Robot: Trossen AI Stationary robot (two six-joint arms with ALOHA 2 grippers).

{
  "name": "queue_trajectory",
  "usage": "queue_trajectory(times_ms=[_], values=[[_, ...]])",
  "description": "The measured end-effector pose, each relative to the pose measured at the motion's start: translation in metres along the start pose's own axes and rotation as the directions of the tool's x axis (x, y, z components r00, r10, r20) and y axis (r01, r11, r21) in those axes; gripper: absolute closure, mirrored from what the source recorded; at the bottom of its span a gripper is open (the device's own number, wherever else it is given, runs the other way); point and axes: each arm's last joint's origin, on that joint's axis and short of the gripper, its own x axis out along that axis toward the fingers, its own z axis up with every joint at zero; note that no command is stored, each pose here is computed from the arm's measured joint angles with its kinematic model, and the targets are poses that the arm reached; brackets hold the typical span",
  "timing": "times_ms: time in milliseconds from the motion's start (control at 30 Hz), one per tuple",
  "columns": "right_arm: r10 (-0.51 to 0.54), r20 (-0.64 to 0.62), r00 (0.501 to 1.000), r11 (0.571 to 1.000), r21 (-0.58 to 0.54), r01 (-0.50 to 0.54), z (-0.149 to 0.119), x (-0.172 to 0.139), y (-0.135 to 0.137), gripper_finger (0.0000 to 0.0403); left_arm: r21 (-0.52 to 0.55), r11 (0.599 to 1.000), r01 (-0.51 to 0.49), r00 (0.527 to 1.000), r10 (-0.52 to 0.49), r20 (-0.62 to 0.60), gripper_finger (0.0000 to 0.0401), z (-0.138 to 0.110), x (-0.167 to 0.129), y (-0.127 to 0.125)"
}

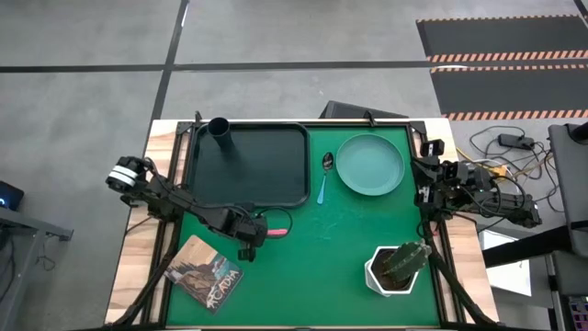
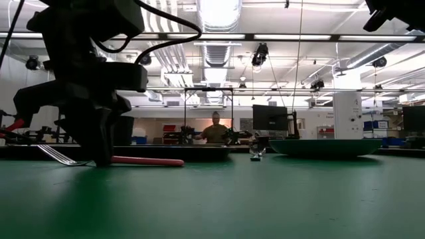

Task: Pick and place plate/cup/fork/spoon on tray
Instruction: Put the pink fork on the black serving tray to the bottom of the black cup

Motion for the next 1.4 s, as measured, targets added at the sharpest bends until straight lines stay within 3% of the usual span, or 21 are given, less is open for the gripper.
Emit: queue_trajectory(times_ms=[267, 633, 867, 1133, 1300, 1400], values=[[0.000, 0.000, 1.000, 1.000, 0.000, 0.000, 0.000, 0.000, 0.000, 0.0371, 0.008, 0.999, 0.052, 0.998, -0.053, 0.033, 0.0382, 0.025, -0.025, -0.008], [0.000, -0.003, 1.000, 1.000, 0.000, 0.000, 0.000, 0.000, 0.000, 0.0371, 0.128, 0.988, 0.089, 0.981, -0.110, 0.161, 0.0382, 0.068, -0.073, -0.016], [0.001, -0.007, 1.000, 1.000, 0.000, -0.001, -0.001, 0.000, 0.000, 0.0371, 0.264, 0.965, -0.001, 0.971, -0.063, 0.233, 0.0382, 0.089, -0.104, -0.015], [0.000, -0.008, 1.000, 1.000, -0.001, 0.000, -0.001, 0.000, 0.000, 0.0371, 0.483, 0.857, -0.179, 0.980, 0.113, 0.162, 0.0382, 0.092, -0.108, 0.015], [0.001, -0.014, 1.000, 1.000, -0.002, -0.001, -0.001, 0.000, 0.000, 0.0371, 0.649, 0.731, -0.209, 0.976, 0.200, 0.089, 0.0382, 0.089, -0.095, 0.043], [0.001, -0.016, 1.000, 1.000, -0.003, -0.001, -0.002, 0.000, 0.000, 0.0371, 0.685, 0.699, -0.205, 0.972, 0.226, 0.060, 0.0382, 0.088, -0.089, 0.060]])
